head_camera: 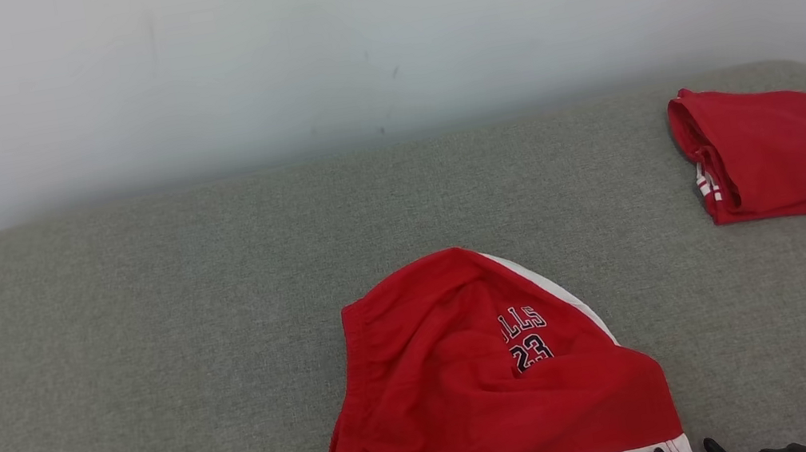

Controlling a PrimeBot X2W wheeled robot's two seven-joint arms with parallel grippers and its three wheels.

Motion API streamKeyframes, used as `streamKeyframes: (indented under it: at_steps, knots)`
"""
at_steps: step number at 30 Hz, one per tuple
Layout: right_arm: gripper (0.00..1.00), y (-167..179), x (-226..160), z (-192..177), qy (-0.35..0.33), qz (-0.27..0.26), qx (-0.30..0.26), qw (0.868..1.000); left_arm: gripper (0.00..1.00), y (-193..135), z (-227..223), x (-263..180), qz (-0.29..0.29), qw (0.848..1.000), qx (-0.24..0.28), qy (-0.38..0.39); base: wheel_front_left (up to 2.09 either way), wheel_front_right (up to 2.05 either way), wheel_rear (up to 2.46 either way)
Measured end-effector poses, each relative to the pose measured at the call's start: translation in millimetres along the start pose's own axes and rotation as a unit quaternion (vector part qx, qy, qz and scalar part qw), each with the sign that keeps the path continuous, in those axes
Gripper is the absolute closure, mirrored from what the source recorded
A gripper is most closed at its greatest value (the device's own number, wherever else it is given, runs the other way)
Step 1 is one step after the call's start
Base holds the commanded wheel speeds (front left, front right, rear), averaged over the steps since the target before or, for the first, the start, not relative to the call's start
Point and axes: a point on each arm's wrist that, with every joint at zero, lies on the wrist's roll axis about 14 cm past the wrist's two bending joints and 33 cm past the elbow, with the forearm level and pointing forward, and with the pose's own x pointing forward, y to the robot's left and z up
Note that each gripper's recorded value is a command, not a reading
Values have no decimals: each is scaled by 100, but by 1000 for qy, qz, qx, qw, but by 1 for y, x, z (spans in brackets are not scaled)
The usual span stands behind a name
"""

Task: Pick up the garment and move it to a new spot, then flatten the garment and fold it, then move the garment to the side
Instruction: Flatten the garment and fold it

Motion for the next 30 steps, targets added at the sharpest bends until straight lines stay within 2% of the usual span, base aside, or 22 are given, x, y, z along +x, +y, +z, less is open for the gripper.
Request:
streamKeyframes:
  at_steps: [5, 6, 7, 8, 9, 15, 22, 26, 30]
  knots:
    - [0, 2, 7, -9, 20, 1, 2, 1000, 0, -2, 1, 3, -9, 1000, 2, 4, 0, 0, 0]
    - [0, 3, 8, -11, 24, 2, 4, 1000, 31, -2, 0, 4, -10, 1000, 2, 6, 0, 0, 0]
    - [60, 4, 9, -12, 26, 3, 7, 1000, 74, -3, 0, 4, -11, 1000, 1, 7, 0, 0, 0]
    - [82, 5, 11, -13, 28, 3, 8, 1000, 100, -3, 0, 4, -12, 1000, 0, 8, 0, 0, 0]
    - [100, 5, 12, -13, 29, 3, 10, 1000, 100, -3, 0, 4, -13, 1000, 0, 8, 0, 0, 0]
    - [100, 4, 16, -13, 30, -2, 32, 999, 100, -5, 8, 5, -15, 1000, -6, -4, 0, 0, 0]
    - [100, 9, 18, 22, -31, 15, 39, 999, 100, -5, 34, 4, -10, 998, -29, -54, 0, 0, 0]
    - [100, 14, 21, 58, -83, 34, 27, 996, 100, -1, 63, 10, -14, 995, -24, -94, 0, 0, 0]
    - [100, 19, 33, 111, -149, 50, 32, 987, 100, 4, 107, 26, -31, 990, 7, -139, 0, 0, 0]
